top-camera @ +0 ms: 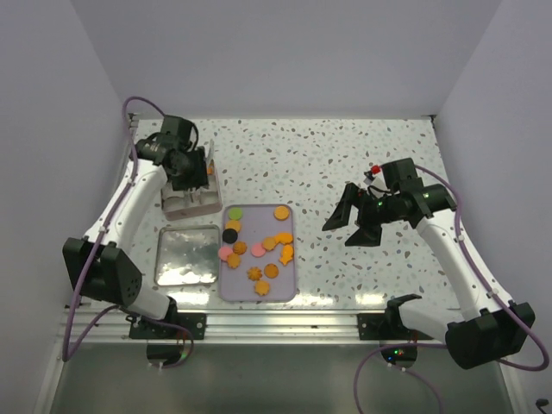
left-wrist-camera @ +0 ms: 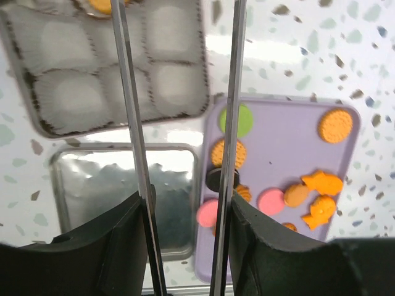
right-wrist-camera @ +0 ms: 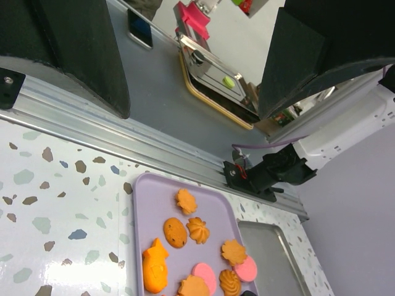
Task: Pack the cookies
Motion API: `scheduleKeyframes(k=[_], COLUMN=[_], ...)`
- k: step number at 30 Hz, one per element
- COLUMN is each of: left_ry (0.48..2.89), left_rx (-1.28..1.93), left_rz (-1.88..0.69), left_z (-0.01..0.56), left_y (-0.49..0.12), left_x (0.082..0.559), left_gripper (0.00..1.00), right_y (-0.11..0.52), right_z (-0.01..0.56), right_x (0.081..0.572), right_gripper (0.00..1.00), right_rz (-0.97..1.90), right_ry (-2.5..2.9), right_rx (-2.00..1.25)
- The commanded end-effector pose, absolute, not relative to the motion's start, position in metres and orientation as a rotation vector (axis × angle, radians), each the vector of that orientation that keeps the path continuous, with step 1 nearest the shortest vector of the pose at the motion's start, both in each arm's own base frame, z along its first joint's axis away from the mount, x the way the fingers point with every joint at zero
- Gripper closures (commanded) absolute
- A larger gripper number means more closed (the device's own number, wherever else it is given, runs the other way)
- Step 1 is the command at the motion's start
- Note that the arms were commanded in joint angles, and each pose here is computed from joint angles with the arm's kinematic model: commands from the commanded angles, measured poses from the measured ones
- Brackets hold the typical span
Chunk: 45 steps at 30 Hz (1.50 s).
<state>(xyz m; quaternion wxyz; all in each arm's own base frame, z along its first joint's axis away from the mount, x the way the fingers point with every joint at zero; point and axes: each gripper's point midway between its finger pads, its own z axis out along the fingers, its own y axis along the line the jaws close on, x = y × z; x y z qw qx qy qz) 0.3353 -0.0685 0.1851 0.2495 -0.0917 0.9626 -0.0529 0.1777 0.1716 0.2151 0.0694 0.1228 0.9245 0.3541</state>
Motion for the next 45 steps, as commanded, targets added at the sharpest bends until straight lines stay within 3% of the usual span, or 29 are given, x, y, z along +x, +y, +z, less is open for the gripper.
scheduleKeyframes(k=[1,12,19,45], left_ry=[2.605,2.695,2.767,2.853], left_rx=[-0.112,0.2,0.32,0.426], left_rz=[-0.243,-0.43,-0.315,-0.149], left_z=[0.2,0.163,0.13,0.088], left_y=[-0.115,-0.211,-0.229,-0.255], left_x=[0.318,0.237,0.202,0.197], left_gripper=[0.48,0.5,0.51,0.5], right_y=[0.175,0.158,0.154,0.148], right_z=[0.231,0.241,0.24,0.237], right_x=[0.179,0.181,0.173,0.156], right_gripper=[0.12,0.11,0.11,0.11], right_rz=[1.114,0.952,0.936,0.925], right_ry=[2.73,2.694,2.699,2.702], right_rx=[0.306,0.282,0.28,0.294])
